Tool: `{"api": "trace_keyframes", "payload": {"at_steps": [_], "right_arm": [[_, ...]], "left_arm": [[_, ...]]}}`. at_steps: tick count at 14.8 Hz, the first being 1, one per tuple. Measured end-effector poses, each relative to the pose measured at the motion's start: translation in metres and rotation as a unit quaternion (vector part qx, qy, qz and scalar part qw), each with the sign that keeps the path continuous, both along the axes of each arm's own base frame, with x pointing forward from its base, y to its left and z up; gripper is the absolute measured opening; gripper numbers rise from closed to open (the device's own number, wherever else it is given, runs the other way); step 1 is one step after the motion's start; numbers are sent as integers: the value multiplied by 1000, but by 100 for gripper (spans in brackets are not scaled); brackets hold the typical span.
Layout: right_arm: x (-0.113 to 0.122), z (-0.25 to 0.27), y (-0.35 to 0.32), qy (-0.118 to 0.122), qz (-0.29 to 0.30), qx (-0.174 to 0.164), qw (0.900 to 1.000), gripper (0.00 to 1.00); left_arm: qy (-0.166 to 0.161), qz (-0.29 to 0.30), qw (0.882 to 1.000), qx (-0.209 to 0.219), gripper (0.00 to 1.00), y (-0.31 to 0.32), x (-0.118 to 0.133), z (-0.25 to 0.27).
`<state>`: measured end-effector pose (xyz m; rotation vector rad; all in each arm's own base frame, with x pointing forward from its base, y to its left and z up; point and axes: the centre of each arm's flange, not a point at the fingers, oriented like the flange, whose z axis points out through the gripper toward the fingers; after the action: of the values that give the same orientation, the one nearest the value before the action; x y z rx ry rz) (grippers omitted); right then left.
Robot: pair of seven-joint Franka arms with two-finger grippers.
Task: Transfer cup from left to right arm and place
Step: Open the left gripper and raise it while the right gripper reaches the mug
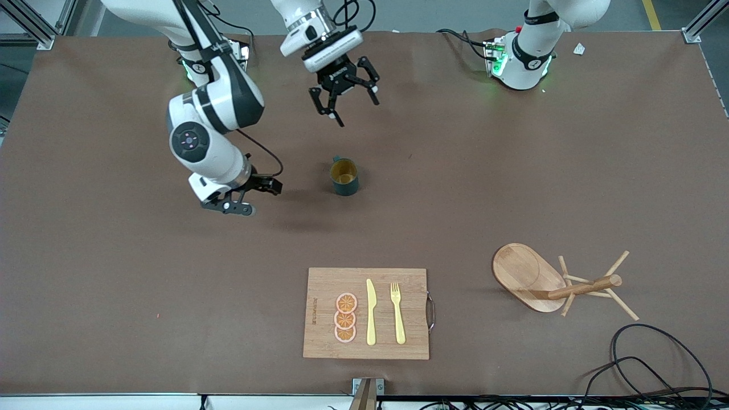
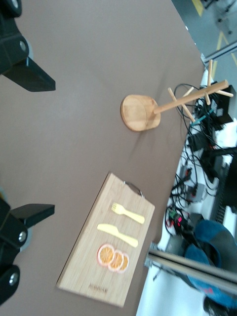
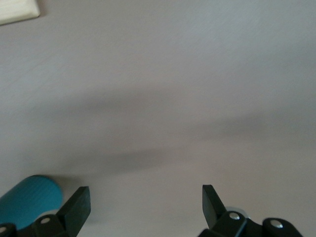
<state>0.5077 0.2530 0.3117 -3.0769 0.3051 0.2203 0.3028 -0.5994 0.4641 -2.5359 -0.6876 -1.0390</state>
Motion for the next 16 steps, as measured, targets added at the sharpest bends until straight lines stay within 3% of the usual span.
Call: {"api": "trace_keyframes", "payload": {"at_steps": [5, 10, 13, 16], "right_arm": [[-35, -4, 64, -27, -33, 7, 999, 100], [-66, -26, 114, -43, -54, 13, 998, 100], [-75, -44, 129, -49, -61, 14, 997, 100], [-82, -63, 142, -59, -67, 20, 996, 98]], "left_arm": [[82, 5, 996, -17, 100, 88, 86, 74], [177, 12, 983, -46, 100, 194, 172, 106], [229, -10, 972, -61, 100, 257, 209, 122], [249, -11, 966, -68, 100, 313, 237, 133]]}}
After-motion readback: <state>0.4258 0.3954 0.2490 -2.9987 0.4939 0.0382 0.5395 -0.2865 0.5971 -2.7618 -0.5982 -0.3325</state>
